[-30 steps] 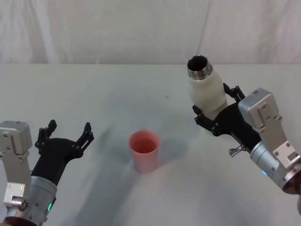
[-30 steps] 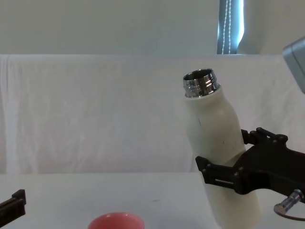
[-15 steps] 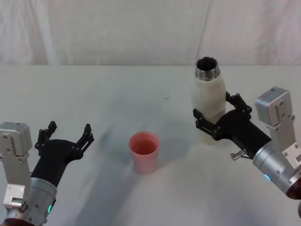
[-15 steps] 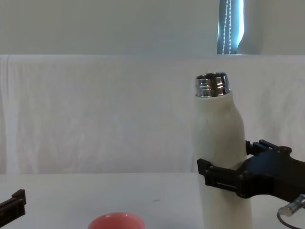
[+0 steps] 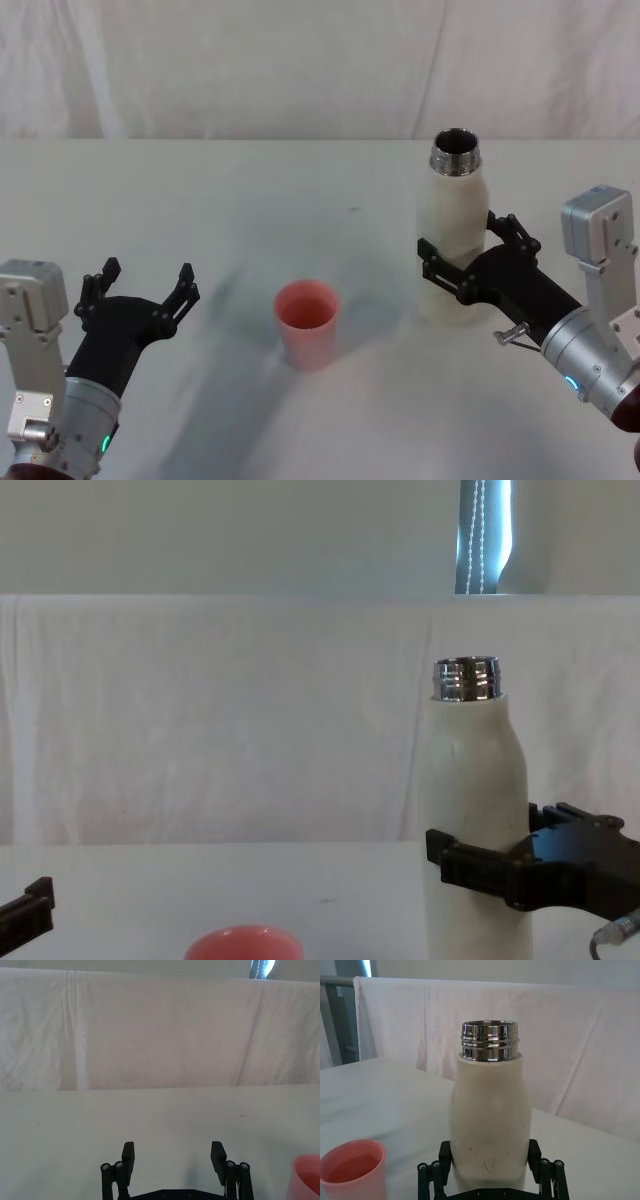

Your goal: Grasp the thermos with one hand and pour water into the cup lid.

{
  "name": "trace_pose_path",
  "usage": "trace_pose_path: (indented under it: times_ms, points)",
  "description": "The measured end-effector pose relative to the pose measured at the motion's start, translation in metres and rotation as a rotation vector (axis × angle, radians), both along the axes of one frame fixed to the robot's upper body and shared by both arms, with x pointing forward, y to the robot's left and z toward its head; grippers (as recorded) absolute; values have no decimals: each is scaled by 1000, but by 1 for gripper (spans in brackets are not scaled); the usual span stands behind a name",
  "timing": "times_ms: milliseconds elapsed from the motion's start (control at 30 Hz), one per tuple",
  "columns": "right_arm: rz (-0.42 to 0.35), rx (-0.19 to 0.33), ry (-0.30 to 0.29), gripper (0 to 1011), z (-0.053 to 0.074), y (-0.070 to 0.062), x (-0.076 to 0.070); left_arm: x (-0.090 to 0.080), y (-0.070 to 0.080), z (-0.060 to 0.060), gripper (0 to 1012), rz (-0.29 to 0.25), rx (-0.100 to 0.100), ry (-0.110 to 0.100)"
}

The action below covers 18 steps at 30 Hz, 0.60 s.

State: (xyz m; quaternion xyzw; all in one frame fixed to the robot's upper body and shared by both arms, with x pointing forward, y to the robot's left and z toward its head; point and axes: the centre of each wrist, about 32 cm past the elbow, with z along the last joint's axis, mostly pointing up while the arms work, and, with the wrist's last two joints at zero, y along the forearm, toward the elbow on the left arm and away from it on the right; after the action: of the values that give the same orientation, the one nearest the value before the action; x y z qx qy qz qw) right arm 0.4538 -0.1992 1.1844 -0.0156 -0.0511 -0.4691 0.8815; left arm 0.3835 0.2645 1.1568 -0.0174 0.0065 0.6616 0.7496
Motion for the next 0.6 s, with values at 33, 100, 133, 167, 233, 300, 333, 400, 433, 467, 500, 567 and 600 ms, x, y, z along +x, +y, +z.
trace_pose_path:
  times_ms: [33,100,133,167,233,300,333,400,433,467,500,567,600]
  points:
    - [-1,3,2,946,0,0,0,0,0,0,1001,0,0,0]
    - [-5,5,6,946,-1,0,0,0,0,0,1001,0,0,0]
    - [-10,5,9,946,-3,0,-1,0,0,0,1001,0,0,0]
    - [-10,5,9,946,-3,0,-1,0,0,0,1001,0,0,0]
    - [-15,6,12,946,-5,0,-1,0,0,0,1001,0,0,0]
    - [-17,9,15,946,-6,0,-1,0,0,0,1001,0,0,0]
    - [-19,11,17,946,-7,0,-2,0,0,0,1001,0,0,0]
    - [-21,19,21,946,-8,0,-2,0,0,0,1001,0,0,0]
    - [-23,22,22,946,-9,0,-2,0,0,0,1001,0,0,0]
    - [-24,28,24,946,-10,0,-2,0,0,0,1001,0,0,0]
    - [-25,30,24,946,-10,0,-3,0,0,0,1001,0,0,0]
    - [-26,35,25,946,-11,0,-3,0,0,0,1001,0,0,0]
    - [-27,40,24,946,-11,0,-3,0,0,0,1001,0,0,0]
